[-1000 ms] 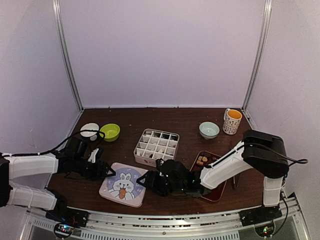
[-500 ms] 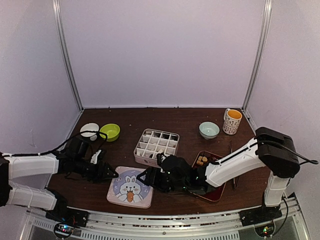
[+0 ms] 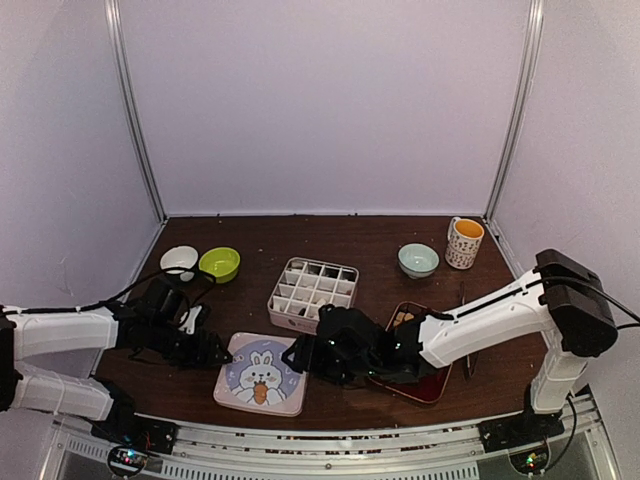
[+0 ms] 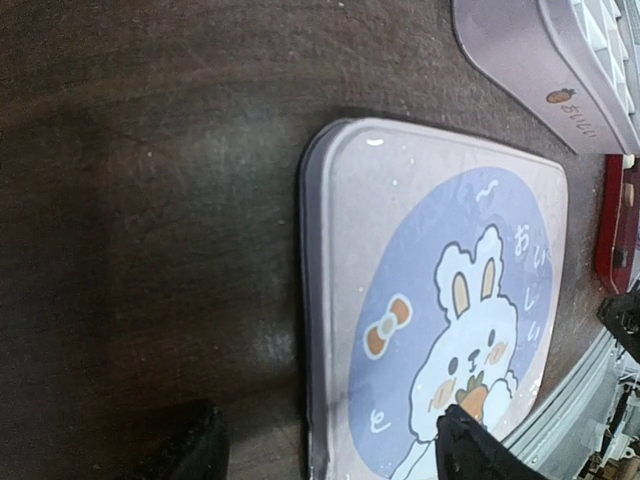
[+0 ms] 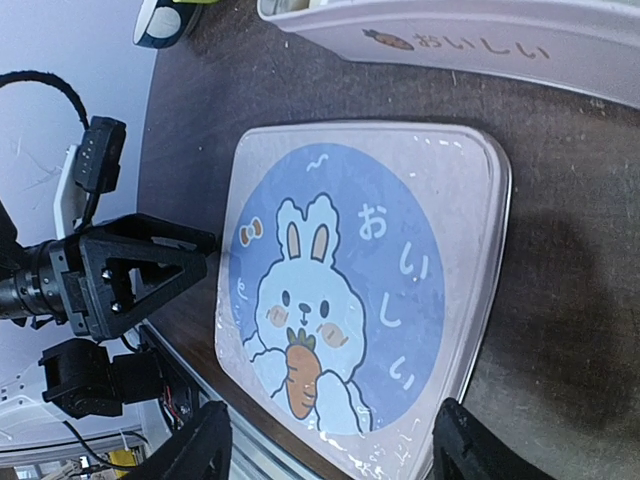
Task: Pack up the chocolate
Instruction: Pick up the box lid from the center of the board.
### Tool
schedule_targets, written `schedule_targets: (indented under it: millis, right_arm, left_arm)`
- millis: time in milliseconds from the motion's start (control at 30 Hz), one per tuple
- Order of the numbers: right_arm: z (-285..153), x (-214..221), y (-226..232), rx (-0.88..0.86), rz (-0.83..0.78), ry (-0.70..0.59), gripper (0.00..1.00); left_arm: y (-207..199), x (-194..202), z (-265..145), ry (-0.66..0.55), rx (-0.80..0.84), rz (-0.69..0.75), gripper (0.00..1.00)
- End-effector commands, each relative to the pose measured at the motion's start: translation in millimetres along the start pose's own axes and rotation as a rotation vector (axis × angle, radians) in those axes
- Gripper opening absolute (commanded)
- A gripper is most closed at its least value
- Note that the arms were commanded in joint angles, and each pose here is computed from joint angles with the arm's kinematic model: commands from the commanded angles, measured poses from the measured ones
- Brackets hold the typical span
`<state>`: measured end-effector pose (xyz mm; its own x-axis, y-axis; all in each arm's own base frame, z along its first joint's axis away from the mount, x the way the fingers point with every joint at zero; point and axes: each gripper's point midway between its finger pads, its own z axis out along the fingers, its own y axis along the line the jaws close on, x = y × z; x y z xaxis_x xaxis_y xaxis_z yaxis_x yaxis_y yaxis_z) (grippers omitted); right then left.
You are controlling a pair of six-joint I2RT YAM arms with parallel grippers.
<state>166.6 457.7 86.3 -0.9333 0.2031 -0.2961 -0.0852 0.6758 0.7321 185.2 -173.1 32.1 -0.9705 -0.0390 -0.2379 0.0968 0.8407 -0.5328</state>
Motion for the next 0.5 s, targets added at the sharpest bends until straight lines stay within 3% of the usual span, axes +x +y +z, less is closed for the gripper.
schedule_targets:
  millis: [0, 467]
  right_arm:
    - [-3, 5, -9, 0.052, 0.028, 0.003, 0.68]
    - [14, 18, -22, 0.07, 0.034, 0.046, 0.59]
  left_arm:
    - [9, 13, 3, 0.037, -0.058, -0.031, 0.73]
    - [-4, 47, 9, 0.153, -0.085, -0.027, 0.74]
